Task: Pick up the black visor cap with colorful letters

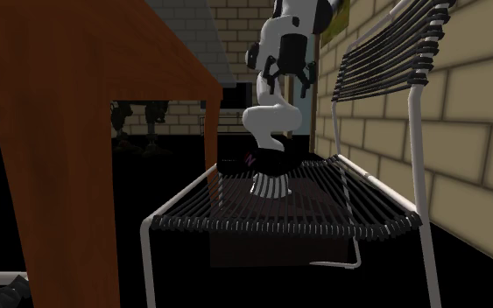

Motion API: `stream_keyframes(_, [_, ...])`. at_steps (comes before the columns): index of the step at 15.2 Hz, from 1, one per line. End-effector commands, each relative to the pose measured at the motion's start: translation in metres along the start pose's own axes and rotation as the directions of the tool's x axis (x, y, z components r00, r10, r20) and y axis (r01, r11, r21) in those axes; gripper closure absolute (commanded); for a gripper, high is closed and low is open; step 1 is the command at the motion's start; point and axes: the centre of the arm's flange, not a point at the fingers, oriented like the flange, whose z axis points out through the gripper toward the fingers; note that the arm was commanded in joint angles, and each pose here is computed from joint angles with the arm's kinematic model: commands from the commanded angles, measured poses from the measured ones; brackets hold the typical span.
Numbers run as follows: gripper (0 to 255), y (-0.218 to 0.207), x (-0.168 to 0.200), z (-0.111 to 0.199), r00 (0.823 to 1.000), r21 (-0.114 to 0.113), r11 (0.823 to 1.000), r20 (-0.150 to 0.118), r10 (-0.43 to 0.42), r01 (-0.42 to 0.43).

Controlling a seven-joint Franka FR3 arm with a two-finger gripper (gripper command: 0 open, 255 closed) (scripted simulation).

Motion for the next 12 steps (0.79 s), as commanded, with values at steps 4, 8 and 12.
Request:
stream_keyframes(4, [0, 0.008, 0.015, 0.032, 1.000, -0.076, 0.997, 0.008, -0.005, 0.006])
stream_keyframes(8, [0, 0.023, 0.034, 0.073, 1.000, -0.177, 0.984, 0.018, -0.011, 0.015])
stream_keyframes(12, [0, 0.042, 0.053, 0.112, 0.999, -0.276, 0.961, 0.030, -0.016, 0.024])
